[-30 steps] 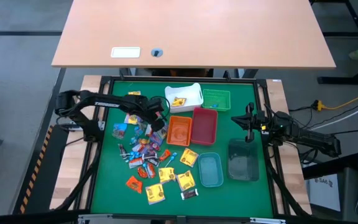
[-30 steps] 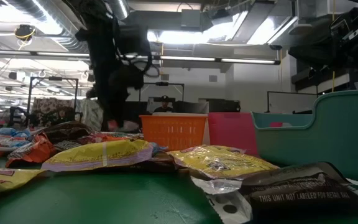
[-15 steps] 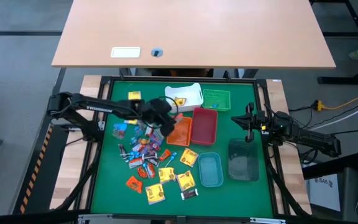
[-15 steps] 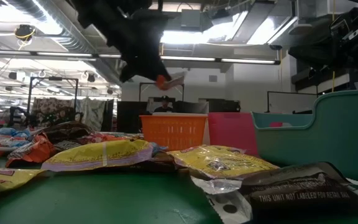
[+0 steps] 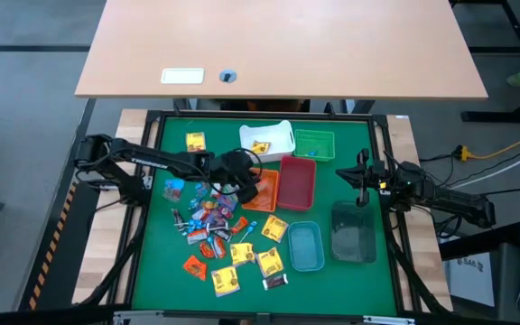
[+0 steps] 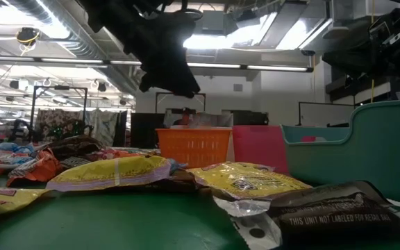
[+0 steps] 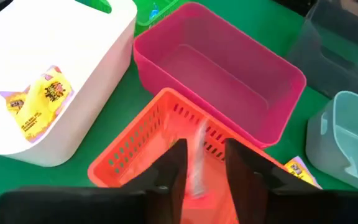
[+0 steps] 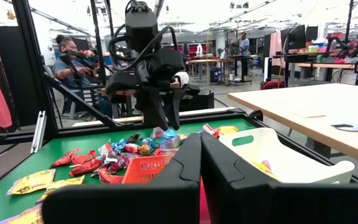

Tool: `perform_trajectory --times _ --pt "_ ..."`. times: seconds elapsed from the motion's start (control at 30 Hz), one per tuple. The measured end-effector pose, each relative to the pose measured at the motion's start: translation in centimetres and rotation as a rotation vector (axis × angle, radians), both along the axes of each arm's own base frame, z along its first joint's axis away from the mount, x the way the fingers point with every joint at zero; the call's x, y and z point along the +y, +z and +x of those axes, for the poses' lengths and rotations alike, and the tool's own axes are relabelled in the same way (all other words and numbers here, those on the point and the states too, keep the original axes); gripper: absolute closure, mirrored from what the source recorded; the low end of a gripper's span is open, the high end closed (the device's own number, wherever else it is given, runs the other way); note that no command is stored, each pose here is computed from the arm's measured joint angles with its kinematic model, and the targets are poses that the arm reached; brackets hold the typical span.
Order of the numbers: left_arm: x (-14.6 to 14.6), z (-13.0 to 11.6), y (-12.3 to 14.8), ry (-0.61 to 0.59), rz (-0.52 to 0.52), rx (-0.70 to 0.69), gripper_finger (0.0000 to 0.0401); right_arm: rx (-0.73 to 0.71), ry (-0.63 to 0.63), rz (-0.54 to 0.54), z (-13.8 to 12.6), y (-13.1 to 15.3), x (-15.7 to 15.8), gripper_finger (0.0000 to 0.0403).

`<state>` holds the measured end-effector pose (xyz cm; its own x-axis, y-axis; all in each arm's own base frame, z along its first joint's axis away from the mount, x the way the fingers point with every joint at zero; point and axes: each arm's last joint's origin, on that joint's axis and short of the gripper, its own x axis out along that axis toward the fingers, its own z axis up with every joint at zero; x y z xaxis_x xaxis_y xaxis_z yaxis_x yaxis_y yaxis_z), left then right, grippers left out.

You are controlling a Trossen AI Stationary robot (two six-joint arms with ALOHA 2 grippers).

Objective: Sort candy
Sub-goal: Put the orange chocolate into the orange basket

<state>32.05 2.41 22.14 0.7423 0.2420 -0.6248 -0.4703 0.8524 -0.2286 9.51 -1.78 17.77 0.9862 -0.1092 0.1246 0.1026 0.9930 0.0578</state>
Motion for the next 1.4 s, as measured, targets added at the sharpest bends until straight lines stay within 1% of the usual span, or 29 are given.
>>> perform_trajectory --times 0.1,0.2,0.3,0.4,0.57,0.73,0.83,0.93,1.03,1.17,1.27,1.4 --pt "0.1 0.0 0.0 0.003 0.000 0.000 0.0270 0.000 0.000 0.000 0.0 0.0 0.0 0.0400" --pt "0.4 -0.1 -0.1 0.013 -0.001 0.010 0.0254 0.000 0.000 0.000 0.0 0.0 0.0 0.0400" --pt "1.0 -0.4 0.0 0.027 -0.004 0.029 0.0251 0.000 0.000 0.000 0.0 0.0 0.0 0.0400" --pt "1.6 -1.0 0.0 0.024 -0.031 0.064 0.0251 0.000 0.000 0.000 0.0 0.0 0.0 0.0400" --pt "2.2 -2.1 -0.2 -0.036 -0.147 0.150 0.0252 0.002 0.000 0.000 0.0 0.0 0.0 0.0400" --pt "1.9 -3.4 -1.0 -0.059 -0.324 0.280 0.0252 0.002 0.000 0.000 0.0 0.0 0.0 0.0400" --pt "1.6 -4.3 -1.5 -0.018 -0.411 0.384 0.0252 0.003 0.000 0.000 0.0 0.0 0.0 0.0400" --pt "1.5 -5.1 -1.9 0.043 -0.459 0.469 0.0252 0.005 0.000 0.000 0.0 -0.1 0.0 0.0400" --pt "1.6 -5.8 -2.1 0.152 -0.449 0.529 0.0252 0.009 0.000 0.001 0.0 -0.1 0.0 0.0400" --pt "1.8 -6.1 -2.2 0.307 -0.387 0.534 0.0252 0.013 0.000 0.002 0.0 -0.1 0.0 0.0400" --pt "1.7 -6.0 -2.2 0.348 -0.336 0.521 0.0252 0.023 0.000 0.004 0.0 -0.2 0.0 0.0400" --pt "1.2 -5.9 -2.1 0.379 -0.324 0.510 0.0252 0.022 0.000 0.004 0.0 -0.2 0.0 0.0400"
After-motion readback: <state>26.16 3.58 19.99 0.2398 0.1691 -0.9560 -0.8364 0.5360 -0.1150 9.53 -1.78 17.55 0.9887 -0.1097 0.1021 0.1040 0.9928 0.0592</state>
